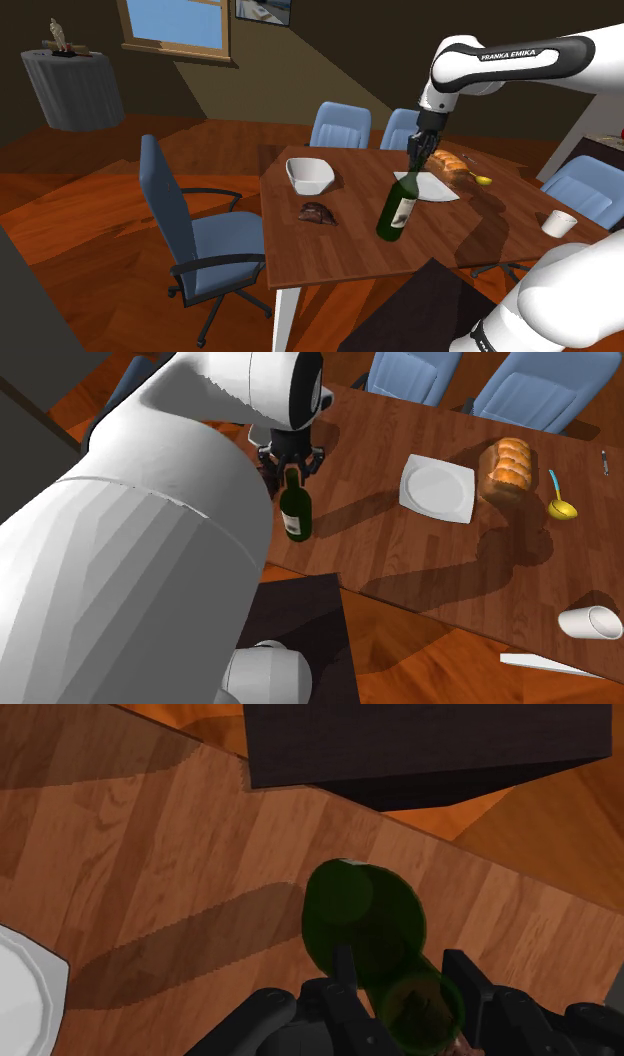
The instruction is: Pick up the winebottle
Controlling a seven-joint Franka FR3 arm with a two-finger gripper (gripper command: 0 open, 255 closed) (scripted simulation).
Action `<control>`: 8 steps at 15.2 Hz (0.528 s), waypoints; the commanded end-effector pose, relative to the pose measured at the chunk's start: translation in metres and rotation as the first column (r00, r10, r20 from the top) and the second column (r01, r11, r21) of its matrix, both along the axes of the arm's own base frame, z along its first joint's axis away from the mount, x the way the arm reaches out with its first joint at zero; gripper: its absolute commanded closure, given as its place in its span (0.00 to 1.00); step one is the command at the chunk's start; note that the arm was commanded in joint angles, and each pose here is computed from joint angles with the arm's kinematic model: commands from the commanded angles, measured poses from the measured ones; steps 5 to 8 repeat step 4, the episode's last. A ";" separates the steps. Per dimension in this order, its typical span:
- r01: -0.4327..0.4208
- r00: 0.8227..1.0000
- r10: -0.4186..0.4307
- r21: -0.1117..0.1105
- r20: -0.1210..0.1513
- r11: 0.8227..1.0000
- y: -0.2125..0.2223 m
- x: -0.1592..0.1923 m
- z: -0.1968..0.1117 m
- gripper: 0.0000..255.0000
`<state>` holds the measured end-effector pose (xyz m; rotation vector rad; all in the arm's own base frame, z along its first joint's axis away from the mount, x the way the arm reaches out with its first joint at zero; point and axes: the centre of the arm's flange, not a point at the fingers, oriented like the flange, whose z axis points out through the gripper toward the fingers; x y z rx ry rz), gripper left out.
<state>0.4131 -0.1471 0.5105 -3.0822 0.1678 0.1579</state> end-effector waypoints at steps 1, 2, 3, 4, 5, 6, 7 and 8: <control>0.000 1.000 0.000 0.000 0.000 1.000 -0.001 0.000 0.011 1.00; 0.000 1.000 0.000 0.000 0.000 1.000 -0.001 0.000 0.017 1.00; 0.000 1.000 0.000 0.000 0.000 1.000 -0.001 0.000 0.018 1.00; 0.000 1.000 0.000 0.000 0.000 1.000 -0.001 0.000 0.018 1.00; 0.000 1.000 0.000 0.000 0.000 1.000 -0.001 0.000 0.018 1.00; 0.000 1.000 0.000 0.000 0.000 1.000 -0.001 0.000 0.018 1.00; 0.000 1.000 0.000 0.000 0.000 1.000 -0.001 0.000 0.018 1.00; 0.000 1.000 0.000 0.000 0.000 1.000 -0.001 0.000 0.018 1.00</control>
